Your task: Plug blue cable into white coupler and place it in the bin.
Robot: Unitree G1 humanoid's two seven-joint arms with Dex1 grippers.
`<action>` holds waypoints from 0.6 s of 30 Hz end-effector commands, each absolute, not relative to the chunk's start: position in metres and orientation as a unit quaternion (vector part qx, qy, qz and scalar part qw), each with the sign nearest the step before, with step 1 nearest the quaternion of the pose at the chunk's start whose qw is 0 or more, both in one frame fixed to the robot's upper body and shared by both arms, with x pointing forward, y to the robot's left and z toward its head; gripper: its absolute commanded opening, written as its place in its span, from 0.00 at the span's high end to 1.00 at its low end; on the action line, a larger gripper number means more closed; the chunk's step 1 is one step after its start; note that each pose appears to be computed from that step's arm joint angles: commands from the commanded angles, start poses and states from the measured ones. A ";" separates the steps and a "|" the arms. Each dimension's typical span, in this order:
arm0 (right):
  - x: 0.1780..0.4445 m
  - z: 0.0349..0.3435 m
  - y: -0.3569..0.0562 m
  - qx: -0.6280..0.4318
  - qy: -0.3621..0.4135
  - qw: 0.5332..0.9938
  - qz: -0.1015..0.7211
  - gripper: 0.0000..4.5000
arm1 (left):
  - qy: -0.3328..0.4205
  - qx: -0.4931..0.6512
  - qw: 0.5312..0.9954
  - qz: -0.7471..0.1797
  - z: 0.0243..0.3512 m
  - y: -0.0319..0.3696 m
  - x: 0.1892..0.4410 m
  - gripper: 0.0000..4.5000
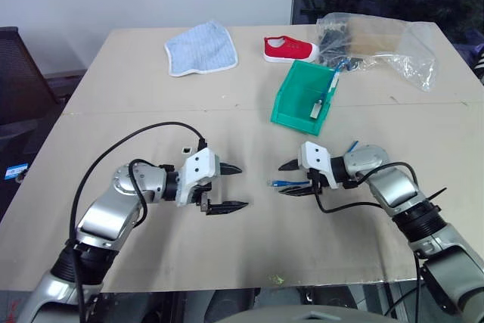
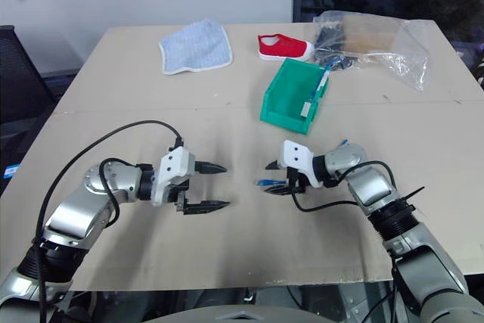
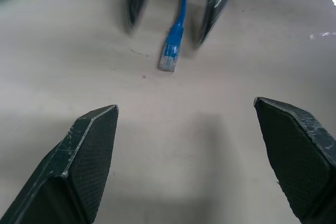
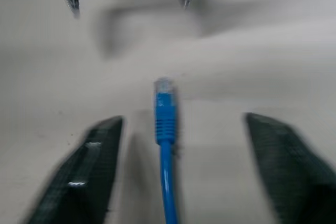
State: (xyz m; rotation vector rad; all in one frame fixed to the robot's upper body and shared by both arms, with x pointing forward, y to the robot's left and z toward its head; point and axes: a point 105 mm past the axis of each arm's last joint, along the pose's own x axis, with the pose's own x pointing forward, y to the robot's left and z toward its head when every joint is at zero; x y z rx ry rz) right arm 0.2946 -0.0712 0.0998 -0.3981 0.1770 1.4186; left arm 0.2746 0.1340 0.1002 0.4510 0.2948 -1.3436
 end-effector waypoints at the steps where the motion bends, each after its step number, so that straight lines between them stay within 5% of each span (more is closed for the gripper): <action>1: 0.280 0.128 -0.095 -0.138 0.027 0.779 0.612 0.02 | 0.130 0.227 0.726 -0.636 0.095 0.118 0.285 0.05; 12: 0.237 0.126 -0.137 -0.094 0.012 0.847 0.523 0.02 | 0.125 0.238 0.672 -0.690 0.088 0.079 0.301 0.05; 18: 0.236 0.124 -0.141 -0.096 0.009 0.859 0.504 0.00 | 0.144 0.246 0.640 -0.714 0.082 0.078 0.296 0.62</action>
